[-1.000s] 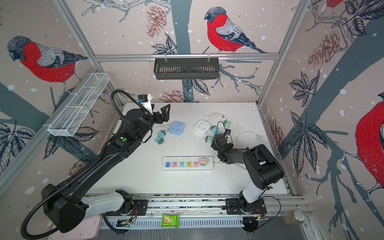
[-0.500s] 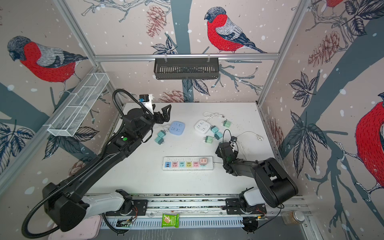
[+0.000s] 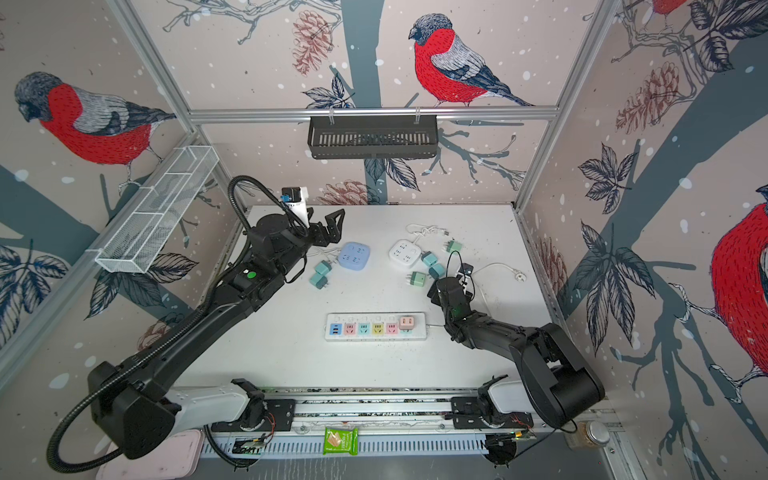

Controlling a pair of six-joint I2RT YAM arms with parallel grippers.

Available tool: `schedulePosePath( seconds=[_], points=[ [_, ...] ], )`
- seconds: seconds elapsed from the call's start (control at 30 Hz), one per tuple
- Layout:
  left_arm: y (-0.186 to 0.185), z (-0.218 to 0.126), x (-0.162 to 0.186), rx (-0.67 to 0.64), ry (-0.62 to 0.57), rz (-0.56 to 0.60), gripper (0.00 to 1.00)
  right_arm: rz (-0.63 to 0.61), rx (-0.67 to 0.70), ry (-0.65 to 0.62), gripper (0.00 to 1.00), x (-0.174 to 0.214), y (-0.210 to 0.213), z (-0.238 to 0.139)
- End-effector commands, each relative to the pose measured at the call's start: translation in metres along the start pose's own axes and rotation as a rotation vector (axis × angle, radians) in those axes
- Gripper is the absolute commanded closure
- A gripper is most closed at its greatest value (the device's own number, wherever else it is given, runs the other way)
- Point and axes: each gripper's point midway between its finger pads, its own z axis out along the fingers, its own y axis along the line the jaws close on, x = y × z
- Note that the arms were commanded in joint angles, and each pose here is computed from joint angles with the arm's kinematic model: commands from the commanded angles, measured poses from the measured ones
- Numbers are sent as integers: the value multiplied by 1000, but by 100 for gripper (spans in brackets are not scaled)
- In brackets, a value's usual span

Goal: Insert the plug
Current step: 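Lower the right gripper over the light green adapter nearest the robot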

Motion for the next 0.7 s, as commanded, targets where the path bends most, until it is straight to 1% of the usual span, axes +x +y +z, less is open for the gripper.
schedulePosePath(
  seconds=[0.0, 0.33, 0.57, 0.67],
  points=[
    [-6, -1, -5, 33, -7, -6, 2, -26, 45, 38, 18, 5, 0, 10],
    [-6, -1, -7, 49, -5, -19, 2, -57, 51, 101, 20, 30, 3, 31],
    [-7, 0, -6, 55, 2, -19, 2, -83, 55, 131, 24, 37, 8, 43],
    [-8, 0, -5, 59, 3, -19, 2, -101, 88, 128, 24, 37, 6, 44]
  ],
)
